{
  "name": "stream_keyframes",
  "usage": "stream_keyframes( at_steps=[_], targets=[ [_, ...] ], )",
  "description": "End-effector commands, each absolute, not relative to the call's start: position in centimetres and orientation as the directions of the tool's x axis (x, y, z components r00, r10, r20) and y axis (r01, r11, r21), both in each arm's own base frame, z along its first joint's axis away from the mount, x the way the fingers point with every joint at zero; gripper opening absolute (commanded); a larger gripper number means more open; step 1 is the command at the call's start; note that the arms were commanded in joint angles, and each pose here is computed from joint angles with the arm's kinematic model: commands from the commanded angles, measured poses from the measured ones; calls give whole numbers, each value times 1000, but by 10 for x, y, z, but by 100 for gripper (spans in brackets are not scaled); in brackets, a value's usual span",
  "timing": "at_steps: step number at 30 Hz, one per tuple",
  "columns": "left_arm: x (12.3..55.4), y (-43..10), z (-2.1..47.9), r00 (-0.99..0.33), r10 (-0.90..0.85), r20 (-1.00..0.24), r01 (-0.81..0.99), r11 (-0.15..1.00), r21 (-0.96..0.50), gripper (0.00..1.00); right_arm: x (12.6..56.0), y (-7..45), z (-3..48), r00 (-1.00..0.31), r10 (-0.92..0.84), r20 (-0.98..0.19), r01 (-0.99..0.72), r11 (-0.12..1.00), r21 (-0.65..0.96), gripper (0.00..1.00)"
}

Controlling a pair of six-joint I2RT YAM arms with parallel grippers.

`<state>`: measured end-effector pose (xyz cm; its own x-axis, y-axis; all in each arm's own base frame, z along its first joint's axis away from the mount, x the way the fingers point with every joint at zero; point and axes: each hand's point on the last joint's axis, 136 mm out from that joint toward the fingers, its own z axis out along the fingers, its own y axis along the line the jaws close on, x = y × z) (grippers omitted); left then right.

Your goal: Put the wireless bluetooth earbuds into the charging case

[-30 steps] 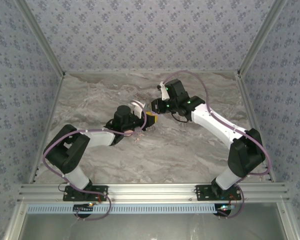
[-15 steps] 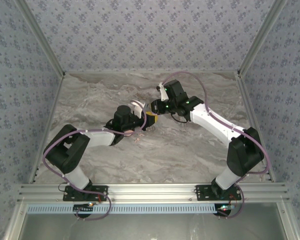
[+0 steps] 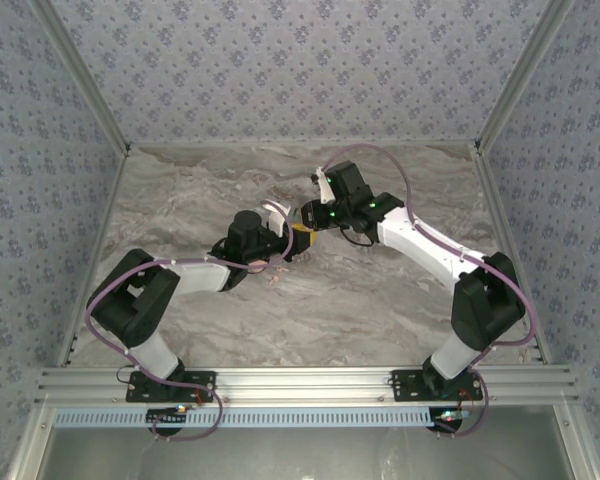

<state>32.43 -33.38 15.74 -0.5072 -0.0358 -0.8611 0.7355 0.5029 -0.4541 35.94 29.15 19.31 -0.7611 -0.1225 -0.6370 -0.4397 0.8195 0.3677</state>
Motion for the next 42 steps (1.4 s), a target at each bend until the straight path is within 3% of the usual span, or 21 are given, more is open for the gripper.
stream_keyframes(
  at_steps=[1,42],
  targets=[
    [322,-341,192,-443,-85,-893,782,451,-431,11,360,291,191,-755,-146,-639,-444,831,336,23],
    [338,-336,199,-458,-175,-872,725,494,-480,10,356,287,195,-744,-71,-664,-403,841,361,22]
  ],
)
